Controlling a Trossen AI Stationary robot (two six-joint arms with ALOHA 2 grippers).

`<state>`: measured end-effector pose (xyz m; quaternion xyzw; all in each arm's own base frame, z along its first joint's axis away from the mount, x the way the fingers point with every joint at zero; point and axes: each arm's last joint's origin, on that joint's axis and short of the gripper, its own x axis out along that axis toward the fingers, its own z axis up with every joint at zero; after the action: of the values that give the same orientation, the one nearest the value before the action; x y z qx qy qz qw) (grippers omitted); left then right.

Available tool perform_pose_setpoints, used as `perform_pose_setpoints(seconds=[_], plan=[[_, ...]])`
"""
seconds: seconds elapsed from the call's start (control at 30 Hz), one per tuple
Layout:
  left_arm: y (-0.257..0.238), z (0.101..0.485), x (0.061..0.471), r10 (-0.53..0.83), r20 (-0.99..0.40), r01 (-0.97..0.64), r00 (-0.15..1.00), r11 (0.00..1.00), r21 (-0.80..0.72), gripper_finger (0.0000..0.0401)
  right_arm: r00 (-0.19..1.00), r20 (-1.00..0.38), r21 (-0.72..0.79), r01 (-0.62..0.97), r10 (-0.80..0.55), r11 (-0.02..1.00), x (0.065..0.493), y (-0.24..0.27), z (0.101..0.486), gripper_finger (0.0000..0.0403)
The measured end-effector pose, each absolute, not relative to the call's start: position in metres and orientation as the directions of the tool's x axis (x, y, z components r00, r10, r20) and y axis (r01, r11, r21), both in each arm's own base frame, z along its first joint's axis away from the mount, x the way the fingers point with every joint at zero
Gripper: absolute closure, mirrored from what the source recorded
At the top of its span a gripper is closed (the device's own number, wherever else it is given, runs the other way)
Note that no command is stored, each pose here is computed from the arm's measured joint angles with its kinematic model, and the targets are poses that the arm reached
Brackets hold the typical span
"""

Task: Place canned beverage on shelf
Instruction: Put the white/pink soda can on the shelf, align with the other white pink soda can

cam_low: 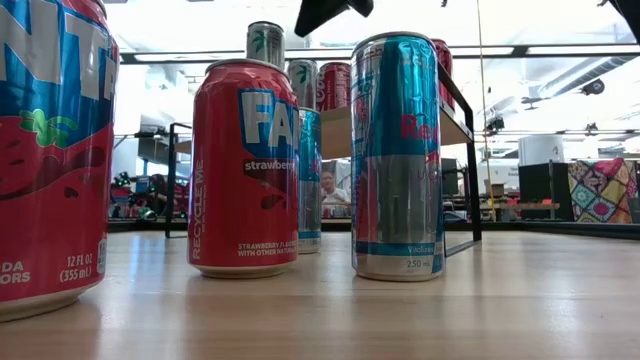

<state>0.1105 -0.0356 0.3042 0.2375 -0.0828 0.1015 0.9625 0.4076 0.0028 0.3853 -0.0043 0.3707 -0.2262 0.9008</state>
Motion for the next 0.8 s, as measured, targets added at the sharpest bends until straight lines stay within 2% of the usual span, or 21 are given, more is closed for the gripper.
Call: perform_pose_setpoints(seconds=[0.17, 0.37, 0.8], plan=[[-0.037, 0.306, 0.120, 0.187, 0.216, -0.265, 0.958, 0.860, 0.435, 0.0085, 0.652, -0.663, -0.194, 0.323, -0.367, 0.926, 0.399, -0.007, 0.396, 0.0394], [-0.036, 0.307, 0.138, 0.232, 0.171, -0.284, 0.958, 0.863, 0.419, 0.0121, 0.661, -0.660, -0.237, 0.266, -0.356, 0.934, 0.391, -0.014, 0.401, 0.0394], [-0.034, 0.298, 0.166, 0.298, 0.075, -0.302, 0.952, 0.859, 0.413, 0.0254, 0.752, -0.597, -0.207, 0.191, -0.279, 0.960, 0.368, -0.025, 0.397, 0.0394]])
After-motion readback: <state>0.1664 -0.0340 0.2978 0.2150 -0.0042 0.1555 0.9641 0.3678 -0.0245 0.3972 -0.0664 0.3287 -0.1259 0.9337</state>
